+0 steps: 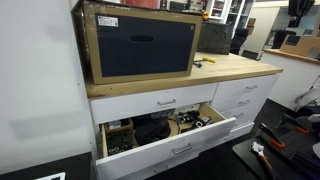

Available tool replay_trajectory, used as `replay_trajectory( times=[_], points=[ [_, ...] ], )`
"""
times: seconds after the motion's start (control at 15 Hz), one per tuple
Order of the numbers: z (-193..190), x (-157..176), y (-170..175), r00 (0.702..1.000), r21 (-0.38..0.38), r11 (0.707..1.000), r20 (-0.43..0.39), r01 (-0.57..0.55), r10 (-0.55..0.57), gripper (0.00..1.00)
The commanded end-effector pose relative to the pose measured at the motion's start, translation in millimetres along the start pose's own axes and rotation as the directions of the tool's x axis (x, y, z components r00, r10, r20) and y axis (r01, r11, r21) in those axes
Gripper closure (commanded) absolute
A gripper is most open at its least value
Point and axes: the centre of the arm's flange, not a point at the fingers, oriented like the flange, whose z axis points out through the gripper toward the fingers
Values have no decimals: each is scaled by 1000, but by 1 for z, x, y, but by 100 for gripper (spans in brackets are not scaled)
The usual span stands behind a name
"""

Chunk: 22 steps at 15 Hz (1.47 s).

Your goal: Close the two top drawers.

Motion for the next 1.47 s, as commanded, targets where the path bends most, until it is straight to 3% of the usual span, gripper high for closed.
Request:
replay_trajectory(
  times=[0.0, 0.13, 0.2, 0.27, 0.67, 1.07, 1.4],
  points=[
    [0, 0, 0, 1000, 0, 1000, 0, 0, 0, 74],
    [0, 0, 0, 1000, 0, 1000, 0, 0, 0, 74],
    [0, 0, 0, 1000, 0, 1000, 0, 0, 0, 49],
    [6, 0, -1, 1000, -8, 1000, -3, -17, 17, 48],
    [67, 18, -11, 998, 7, 999, 53, -35, 34, 4],
    [113, 73, -51, 999, -42, 999, 39, 8, -6, 0],
    [161, 130, -89, 996, -39, 996, 45, -77, 79, 0]
  ],
)
